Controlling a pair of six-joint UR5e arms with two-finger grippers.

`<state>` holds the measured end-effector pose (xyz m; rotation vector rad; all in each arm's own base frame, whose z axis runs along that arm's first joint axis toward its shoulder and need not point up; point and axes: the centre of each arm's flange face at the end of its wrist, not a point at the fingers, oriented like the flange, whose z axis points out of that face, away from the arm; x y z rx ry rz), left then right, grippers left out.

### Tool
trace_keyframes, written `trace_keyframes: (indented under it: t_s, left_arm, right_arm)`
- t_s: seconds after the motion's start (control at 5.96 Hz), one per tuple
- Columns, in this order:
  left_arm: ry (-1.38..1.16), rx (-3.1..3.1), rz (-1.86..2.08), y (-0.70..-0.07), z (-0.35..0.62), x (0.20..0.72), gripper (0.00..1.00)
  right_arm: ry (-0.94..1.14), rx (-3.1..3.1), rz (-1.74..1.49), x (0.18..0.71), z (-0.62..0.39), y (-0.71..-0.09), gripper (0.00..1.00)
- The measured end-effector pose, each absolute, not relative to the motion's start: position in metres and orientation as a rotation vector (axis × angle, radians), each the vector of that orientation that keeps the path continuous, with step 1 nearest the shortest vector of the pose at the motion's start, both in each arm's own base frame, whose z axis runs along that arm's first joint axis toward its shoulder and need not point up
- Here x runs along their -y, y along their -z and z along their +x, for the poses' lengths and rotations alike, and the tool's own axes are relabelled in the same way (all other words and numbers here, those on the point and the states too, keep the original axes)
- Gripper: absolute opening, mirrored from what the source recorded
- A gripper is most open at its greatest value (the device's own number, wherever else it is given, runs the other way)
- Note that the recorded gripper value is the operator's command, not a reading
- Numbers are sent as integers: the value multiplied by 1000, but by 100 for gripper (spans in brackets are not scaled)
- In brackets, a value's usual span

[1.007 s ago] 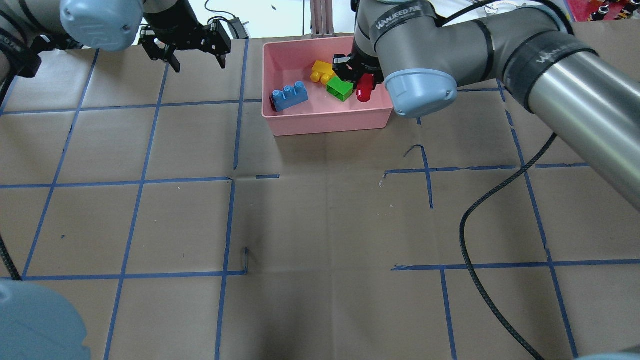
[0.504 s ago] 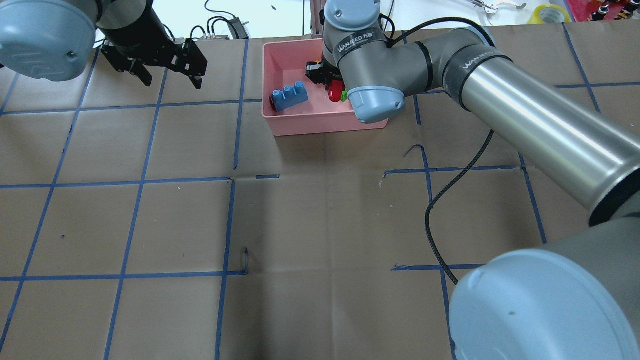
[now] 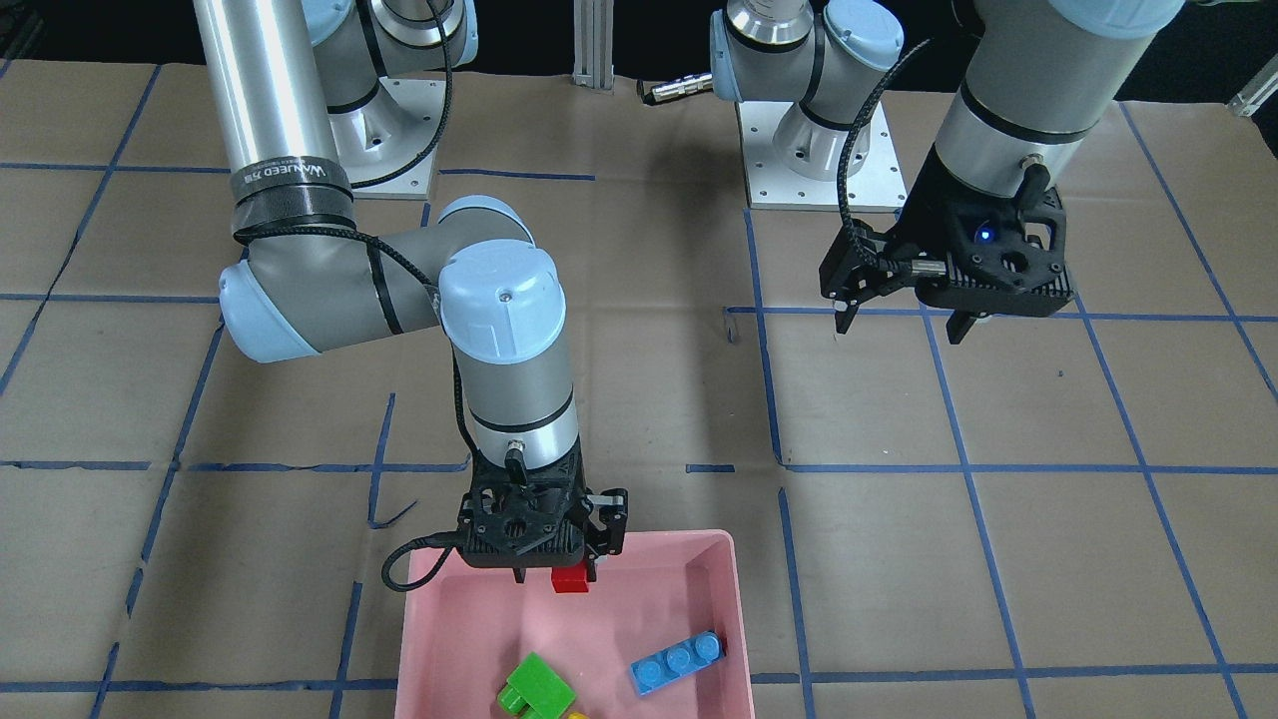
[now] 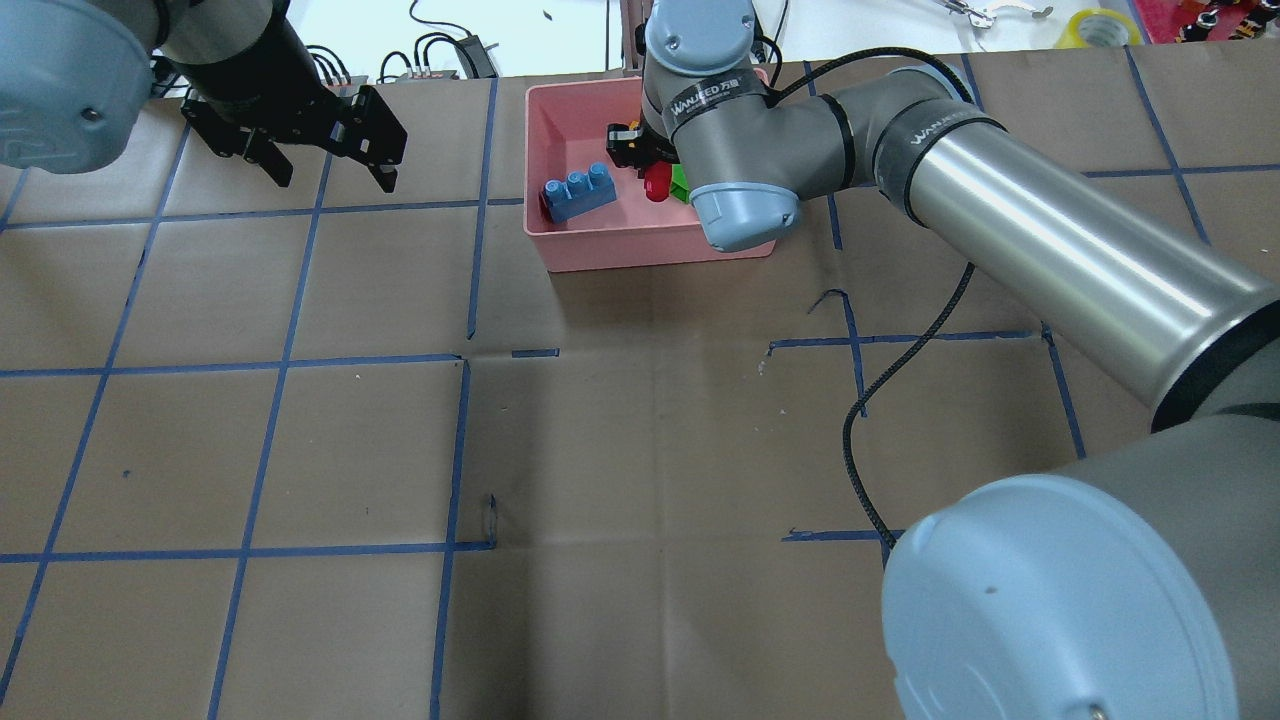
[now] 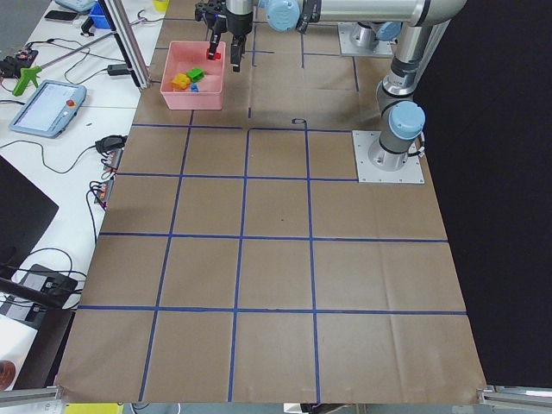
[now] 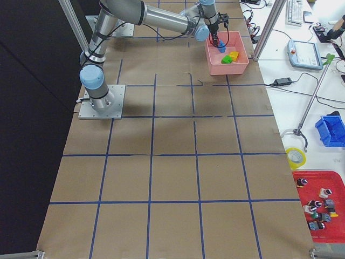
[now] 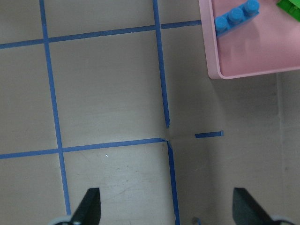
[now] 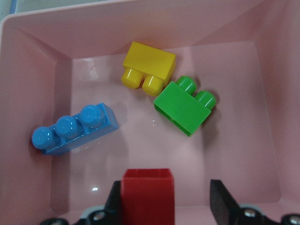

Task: Put all blocks into box

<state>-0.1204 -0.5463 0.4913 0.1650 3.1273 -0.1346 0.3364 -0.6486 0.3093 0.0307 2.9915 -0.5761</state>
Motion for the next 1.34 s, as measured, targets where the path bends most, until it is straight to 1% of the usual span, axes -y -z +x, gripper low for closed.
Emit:
trace_keyframes:
  t_s: [0.34, 0.67, 1.18, 1.34]
  left_arm:
    - [118, -3137, 163, -492, -122, 543, 99]
    - [109, -3134, 164, -491, -121, 542, 99]
    - [109, -3133, 167, -491, -121, 542, 99]
    - [108, -3132, 171, -491, -121, 542, 99]
  right_arm:
    - [516, -3037, -66, 640, 327, -325, 100]
    - [504, -3042, -86, 636, 323, -341, 100]
    - [594, -3008, -85, 660, 329, -381, 100]
    - [578, -3014, -88, 667, 332, -389, 100]
